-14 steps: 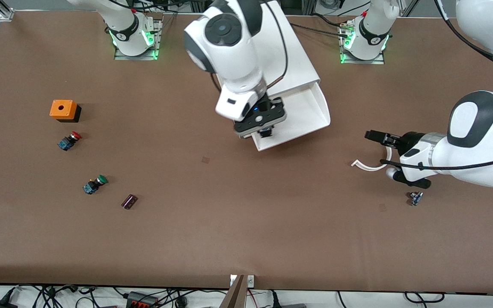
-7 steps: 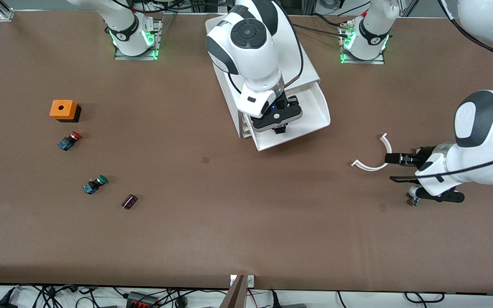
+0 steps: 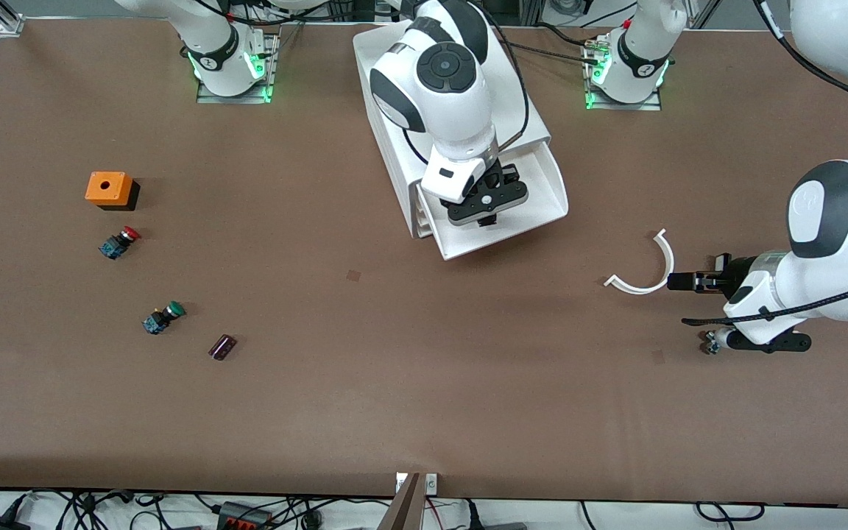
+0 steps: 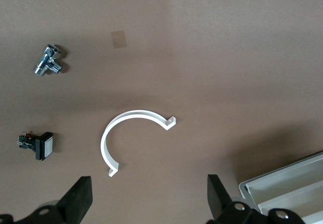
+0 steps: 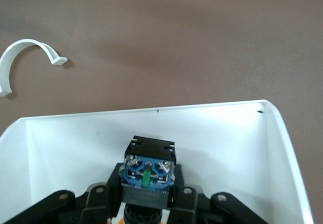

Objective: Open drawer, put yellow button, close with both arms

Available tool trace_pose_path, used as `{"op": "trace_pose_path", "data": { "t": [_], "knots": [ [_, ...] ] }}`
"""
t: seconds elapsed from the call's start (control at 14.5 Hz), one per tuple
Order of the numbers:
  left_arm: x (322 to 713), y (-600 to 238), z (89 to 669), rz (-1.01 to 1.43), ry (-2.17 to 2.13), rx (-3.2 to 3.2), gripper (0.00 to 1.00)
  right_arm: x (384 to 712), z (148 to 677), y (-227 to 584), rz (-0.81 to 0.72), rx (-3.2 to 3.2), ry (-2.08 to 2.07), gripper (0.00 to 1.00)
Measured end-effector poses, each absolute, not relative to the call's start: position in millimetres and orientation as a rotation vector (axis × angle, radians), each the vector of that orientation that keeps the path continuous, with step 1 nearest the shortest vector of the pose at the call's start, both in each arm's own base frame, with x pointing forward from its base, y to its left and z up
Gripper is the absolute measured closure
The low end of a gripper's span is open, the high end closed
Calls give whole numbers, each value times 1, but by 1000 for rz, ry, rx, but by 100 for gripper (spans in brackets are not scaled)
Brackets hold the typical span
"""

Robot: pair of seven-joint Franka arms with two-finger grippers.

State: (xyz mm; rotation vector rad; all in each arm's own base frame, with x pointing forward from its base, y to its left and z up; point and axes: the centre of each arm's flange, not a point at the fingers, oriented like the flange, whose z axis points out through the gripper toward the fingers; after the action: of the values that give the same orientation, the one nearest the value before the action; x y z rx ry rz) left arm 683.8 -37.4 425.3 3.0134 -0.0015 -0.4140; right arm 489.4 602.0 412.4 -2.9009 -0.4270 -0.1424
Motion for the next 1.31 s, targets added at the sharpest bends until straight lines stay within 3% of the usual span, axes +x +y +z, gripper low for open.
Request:
{"op": "trace_pose_path", "data": {
  "t": [0.55,0.62,0.97,1.03,1.31],
  "knots": [
    [684,-44,427,-416,74,3018,0,474,398,612,-88,-2928,-465,59],
    [684,-45,427,-416,75,3018,0,475,398,612,-92,-2929,-461,54],
    [684,-50,427,-415,73,2998,0,488,418,606,-142,-2925,-377,5],
    [684,-53,428,-414,71,2985,0,490,427,605,-150,-2923,-364,0],
    [688,-81,430,-345,140,2942,0,518,465,570,-205,-2981,-280,0]
  ]
}}
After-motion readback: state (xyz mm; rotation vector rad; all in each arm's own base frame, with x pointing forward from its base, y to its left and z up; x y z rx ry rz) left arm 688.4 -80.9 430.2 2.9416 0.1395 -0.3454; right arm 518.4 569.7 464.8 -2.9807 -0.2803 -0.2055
